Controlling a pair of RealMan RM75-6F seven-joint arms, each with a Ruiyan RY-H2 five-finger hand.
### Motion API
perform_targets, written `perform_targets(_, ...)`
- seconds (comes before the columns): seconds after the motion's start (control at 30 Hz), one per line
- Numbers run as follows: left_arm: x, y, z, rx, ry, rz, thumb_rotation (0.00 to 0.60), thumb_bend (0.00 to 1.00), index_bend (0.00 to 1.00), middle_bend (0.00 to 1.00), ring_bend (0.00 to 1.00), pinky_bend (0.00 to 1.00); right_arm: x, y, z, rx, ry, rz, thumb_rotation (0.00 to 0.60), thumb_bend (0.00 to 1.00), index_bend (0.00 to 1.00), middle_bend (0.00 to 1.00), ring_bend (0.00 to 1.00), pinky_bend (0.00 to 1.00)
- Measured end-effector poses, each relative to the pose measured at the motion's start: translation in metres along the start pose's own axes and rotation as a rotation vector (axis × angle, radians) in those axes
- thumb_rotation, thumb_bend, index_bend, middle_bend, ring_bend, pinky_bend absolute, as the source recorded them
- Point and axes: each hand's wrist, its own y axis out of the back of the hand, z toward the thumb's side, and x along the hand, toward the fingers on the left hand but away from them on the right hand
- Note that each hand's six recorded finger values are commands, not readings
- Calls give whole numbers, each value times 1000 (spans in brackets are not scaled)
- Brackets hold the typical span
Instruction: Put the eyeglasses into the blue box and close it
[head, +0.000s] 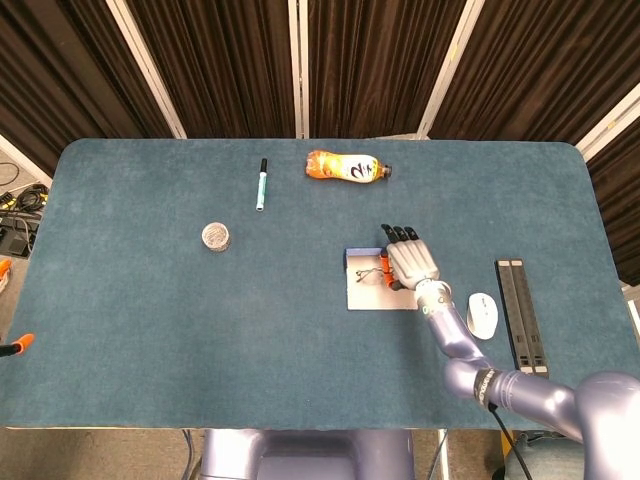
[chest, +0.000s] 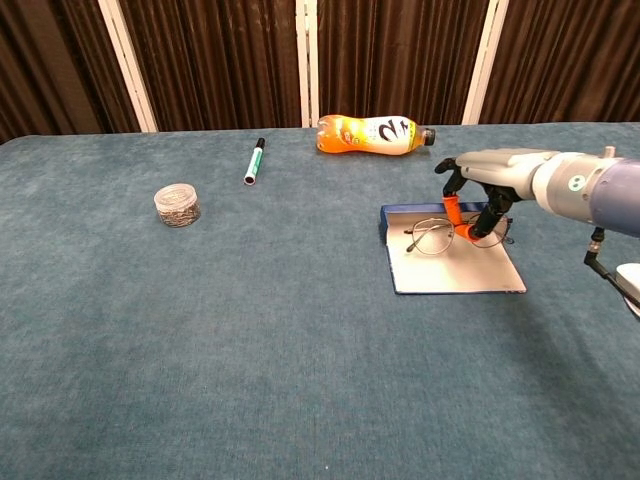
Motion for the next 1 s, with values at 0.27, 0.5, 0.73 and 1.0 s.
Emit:
perform_targets(0.27, 3, -3, -1, 4, 8, -10, 600, 0, 0, 0, 0, 0, -9, -5, 8, -14, 8, -1, 600, 377, 621, 0, 0, 0)
perform_targets(0.5, 3, -3, -2, 3, 11, -10, 600, 0, 0, 0, 0, 0, -14, -2, 10, -10, 2, -22, 600, 375, 606, 0, 0, 0)
perform_targets(0.73, 3, -2, -2, 1, 11, -11, 600, 0, 0, 0, 0, 0, -17, 2, 2, 2, -28, -36, 600, 213, 227, 0, 0, 0)
perform_targets(1.0, 2, -1, -1, -4, 3, -10, 600, 0, 0, 0, 0, 0, -8, 20, 2, -4, -29, -122, 600, 108, 0, 0, 0, 0)
